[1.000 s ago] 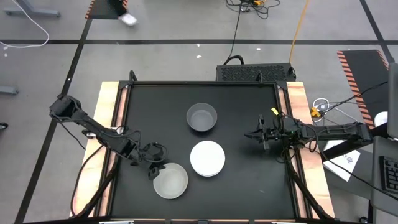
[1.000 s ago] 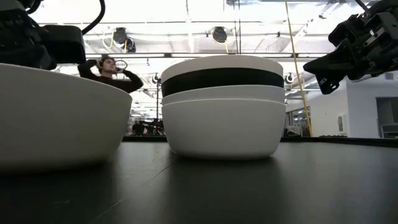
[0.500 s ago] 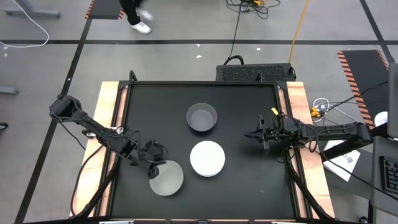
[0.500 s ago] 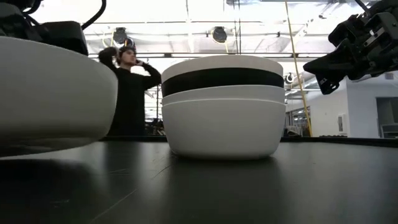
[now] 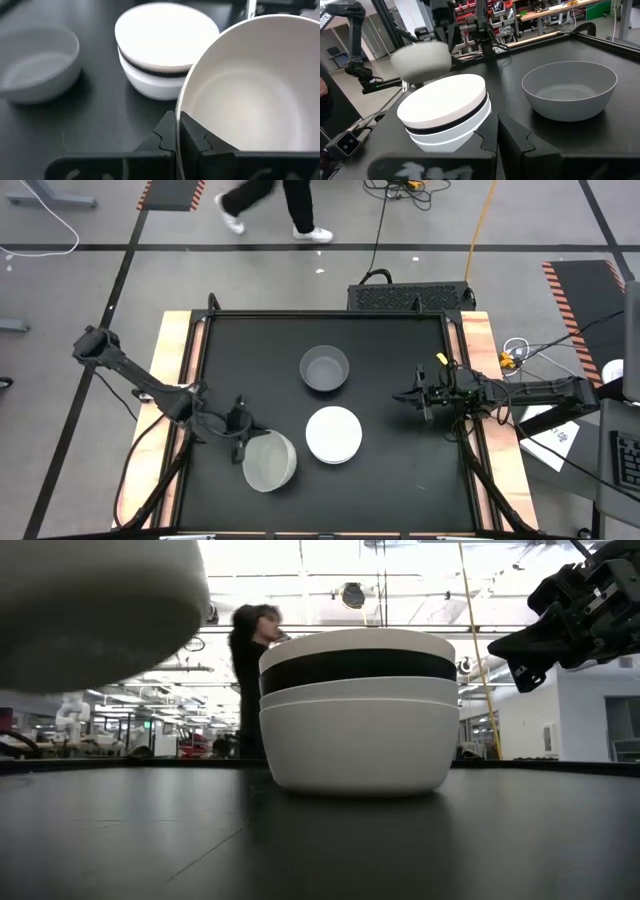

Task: Nest bowls inside each other
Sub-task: Stack the gray bowl on the white bowl

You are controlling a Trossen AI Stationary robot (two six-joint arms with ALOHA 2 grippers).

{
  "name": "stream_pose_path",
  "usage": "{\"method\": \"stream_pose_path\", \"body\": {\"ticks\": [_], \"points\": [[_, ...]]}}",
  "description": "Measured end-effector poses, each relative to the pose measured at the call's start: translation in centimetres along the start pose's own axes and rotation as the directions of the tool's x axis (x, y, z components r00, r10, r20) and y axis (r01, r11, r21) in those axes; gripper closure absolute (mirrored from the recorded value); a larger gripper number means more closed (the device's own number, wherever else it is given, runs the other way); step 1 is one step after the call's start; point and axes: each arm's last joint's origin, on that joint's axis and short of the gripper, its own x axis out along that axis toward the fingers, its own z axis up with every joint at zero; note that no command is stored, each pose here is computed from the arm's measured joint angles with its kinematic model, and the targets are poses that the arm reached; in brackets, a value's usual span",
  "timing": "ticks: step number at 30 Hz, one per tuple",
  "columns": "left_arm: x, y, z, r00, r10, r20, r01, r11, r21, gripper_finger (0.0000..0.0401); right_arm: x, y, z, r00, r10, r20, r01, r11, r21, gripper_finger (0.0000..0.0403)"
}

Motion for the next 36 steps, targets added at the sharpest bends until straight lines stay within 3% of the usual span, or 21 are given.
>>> {"method": "stream_pose_path", "body": {"ticks": [9,20,36], "points": [[-2.8,1.3,1.8,0.984,0.068,0.165,-0.085,0.992,0.099,0.0399,0.0,0.0,0.0,1.000,0.000,0.000,0.000,1.000,0.000,0.0403],[-3.6,3.6,1.2,0.955,0.184,0.235,-0.203,0.977,0.062,0.0399,0.0,0.0,-0.1,1.000,-0.002,-0.009,0.002,1.000,0.001,0.0403],[-2.8,5.4,-3.1,0.895,0.100,0.434,-0.100,0.995,-0.022,0.0399,0.0,0.0,-0.1,1.000,-0.004,-0.014,0.004,1.000,0.001,0.0403]]}}
